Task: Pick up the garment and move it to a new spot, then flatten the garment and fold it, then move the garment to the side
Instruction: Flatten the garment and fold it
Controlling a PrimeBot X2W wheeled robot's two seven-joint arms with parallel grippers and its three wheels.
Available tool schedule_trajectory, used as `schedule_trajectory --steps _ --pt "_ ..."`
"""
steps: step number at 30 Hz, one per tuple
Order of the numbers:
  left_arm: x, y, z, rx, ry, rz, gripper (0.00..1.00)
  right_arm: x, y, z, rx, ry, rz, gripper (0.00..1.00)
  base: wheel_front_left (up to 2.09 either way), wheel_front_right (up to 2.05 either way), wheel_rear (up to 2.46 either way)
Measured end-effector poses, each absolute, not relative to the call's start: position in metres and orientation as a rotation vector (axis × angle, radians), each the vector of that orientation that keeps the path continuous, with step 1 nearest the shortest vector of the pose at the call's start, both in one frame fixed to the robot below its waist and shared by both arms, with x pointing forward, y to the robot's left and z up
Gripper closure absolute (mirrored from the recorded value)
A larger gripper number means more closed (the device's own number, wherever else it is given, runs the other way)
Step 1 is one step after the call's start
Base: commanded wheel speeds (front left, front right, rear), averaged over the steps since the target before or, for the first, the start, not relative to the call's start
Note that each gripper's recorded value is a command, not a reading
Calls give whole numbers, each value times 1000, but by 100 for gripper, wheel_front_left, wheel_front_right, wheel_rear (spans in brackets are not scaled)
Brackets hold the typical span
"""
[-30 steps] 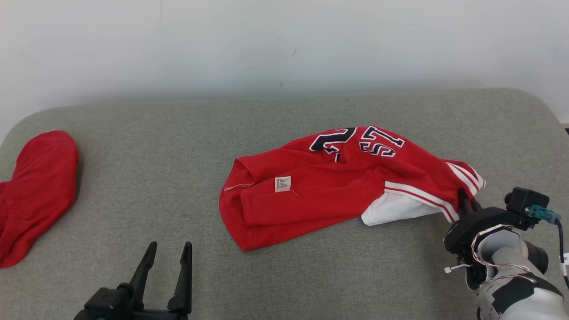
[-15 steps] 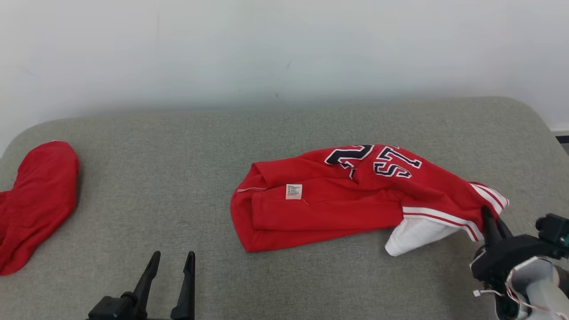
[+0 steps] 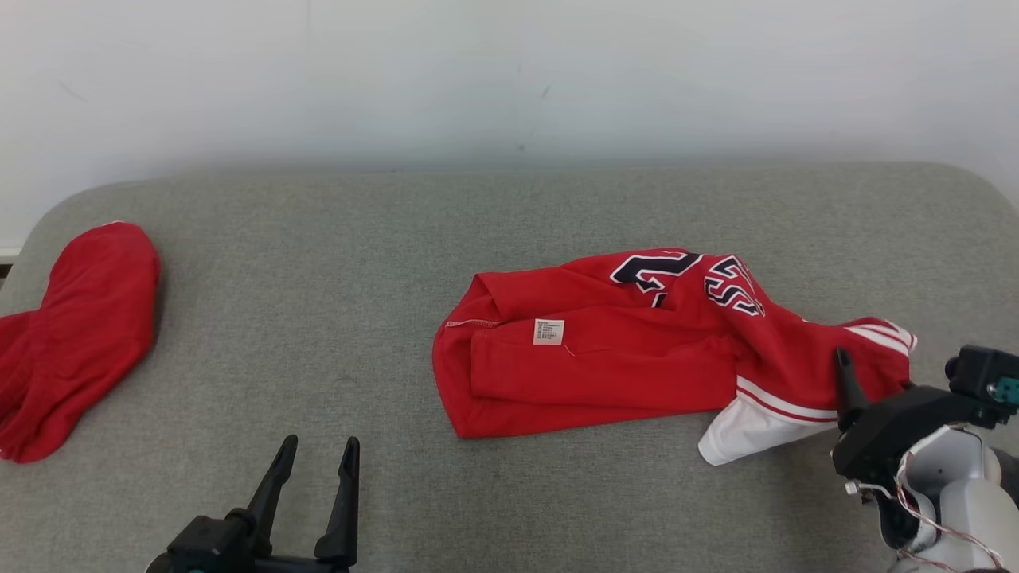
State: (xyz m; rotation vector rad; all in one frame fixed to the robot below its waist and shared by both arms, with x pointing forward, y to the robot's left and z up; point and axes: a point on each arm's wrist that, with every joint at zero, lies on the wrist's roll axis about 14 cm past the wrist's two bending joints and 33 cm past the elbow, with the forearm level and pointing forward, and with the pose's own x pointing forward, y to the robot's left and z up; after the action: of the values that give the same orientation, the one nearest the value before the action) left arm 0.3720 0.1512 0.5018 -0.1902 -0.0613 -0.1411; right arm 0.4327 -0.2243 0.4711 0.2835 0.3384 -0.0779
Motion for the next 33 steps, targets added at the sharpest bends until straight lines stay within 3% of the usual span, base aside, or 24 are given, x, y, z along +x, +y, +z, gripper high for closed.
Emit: schedule_trajectory --steps 10,20,33 --pt "372 164 501 -184 -60 -104 0 450 -219 467 129 332 -74 0 0 0 0" --pt "370 164 506 -189 -78 -101 0 410 -277 489 -38 218 -219 0 0 0 0" --pt "369 145 510 -196 -86 -155 0 364 -223 517 -106 -16 -48 0 0 0 0"
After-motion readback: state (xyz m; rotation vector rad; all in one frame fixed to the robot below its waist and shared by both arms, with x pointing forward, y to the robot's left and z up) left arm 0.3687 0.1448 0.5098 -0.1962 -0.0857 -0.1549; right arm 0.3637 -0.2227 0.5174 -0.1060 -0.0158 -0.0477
